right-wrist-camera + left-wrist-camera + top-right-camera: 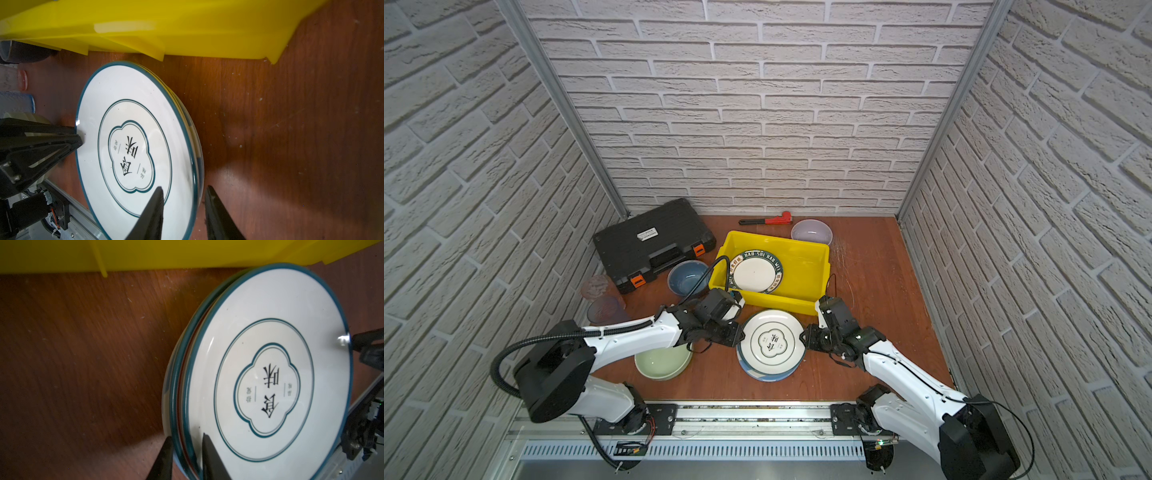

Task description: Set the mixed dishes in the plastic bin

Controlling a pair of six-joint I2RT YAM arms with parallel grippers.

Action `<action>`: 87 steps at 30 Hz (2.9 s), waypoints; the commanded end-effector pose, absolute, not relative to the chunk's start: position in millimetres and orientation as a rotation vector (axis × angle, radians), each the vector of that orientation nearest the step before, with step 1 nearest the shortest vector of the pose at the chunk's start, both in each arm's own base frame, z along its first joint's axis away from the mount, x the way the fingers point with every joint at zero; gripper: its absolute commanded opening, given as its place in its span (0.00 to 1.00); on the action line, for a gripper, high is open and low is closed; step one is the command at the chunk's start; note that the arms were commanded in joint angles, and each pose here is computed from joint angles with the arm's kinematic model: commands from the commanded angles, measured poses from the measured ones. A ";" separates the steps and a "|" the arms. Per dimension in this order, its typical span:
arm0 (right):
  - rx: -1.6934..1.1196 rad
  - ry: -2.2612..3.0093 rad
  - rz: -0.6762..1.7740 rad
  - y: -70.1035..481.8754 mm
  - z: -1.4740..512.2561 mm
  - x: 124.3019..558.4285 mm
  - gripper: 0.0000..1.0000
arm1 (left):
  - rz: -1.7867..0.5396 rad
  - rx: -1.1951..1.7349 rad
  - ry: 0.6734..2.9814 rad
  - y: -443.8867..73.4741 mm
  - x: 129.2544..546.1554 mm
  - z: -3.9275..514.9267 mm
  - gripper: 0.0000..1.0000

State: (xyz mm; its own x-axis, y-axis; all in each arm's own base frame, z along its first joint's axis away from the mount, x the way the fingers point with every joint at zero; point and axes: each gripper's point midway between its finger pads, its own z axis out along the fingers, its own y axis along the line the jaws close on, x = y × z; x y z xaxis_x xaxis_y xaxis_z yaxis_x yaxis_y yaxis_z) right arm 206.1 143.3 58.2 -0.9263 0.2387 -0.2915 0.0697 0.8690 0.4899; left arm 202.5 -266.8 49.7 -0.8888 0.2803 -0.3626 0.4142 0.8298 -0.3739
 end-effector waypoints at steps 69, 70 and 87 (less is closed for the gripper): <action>0.276 2.698 0.582 124.0 82.6 193.5 0.28 | -0.633 0.484 2.789 -268.9 199.1 36.5 0.09; 0.281 2.703 0.591 124.1 81.9 190.9 0.28 | -0.633 0.486 2.789 -269.0 198.6 36.2 0.09; 0.342 2.740 0.787 143.4 53.5 177.4 0.25 | -0.607 0.483 2.822 -267.1 197.5 25.4 0.08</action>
